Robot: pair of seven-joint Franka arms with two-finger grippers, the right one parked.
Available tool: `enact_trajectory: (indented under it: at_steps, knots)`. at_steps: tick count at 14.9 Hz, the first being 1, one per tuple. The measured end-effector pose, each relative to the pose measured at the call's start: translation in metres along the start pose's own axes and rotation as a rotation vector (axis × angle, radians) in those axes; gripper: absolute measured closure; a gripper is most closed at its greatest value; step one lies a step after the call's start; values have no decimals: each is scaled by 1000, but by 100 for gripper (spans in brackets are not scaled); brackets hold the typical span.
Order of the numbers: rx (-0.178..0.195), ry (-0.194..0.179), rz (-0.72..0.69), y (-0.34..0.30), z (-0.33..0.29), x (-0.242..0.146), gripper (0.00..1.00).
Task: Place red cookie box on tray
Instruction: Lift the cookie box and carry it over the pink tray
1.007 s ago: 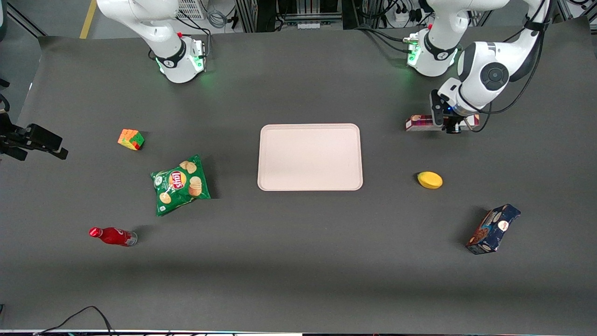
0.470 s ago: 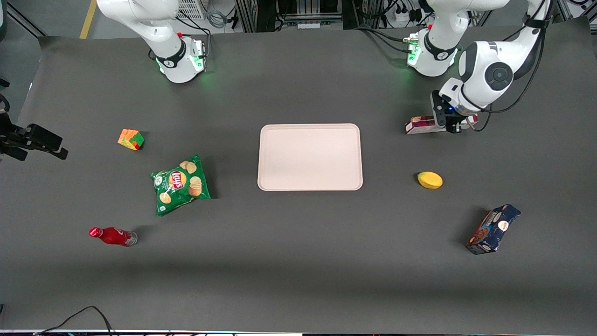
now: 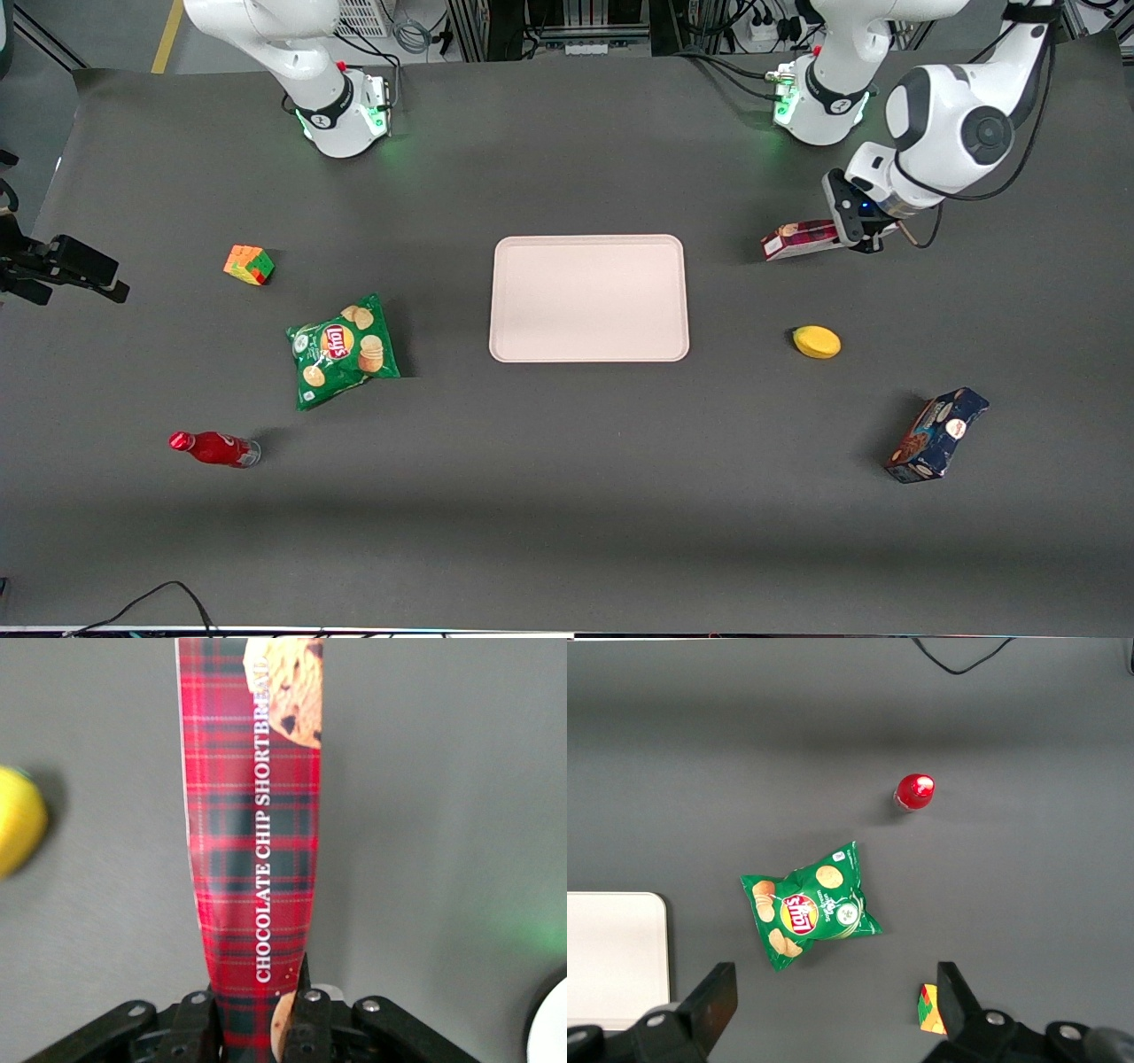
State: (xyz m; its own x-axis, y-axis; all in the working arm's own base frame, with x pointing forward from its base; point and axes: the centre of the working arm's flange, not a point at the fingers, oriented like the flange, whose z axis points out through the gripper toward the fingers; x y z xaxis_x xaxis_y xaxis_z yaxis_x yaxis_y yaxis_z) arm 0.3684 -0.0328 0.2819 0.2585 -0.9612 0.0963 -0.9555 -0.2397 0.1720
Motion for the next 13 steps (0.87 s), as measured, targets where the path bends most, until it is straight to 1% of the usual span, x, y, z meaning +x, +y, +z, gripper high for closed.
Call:
enact_trajectory:
  at_steps: [1,3,6,8,9,11,13]
  knots:
    - [1,19,-28,-5,-16,9,72]
    - [16,38,-110,-14,-51,31,72]
    - [76,60,-301,-19,-98,84,72]
    - [114,75,-434,-9,-118,127,72]
    - [127,83,-496,-2,-123,150,72]
    - [135,92,-612,14,-125,193,72]
    - [124,99,-719,24,-117,230,72]
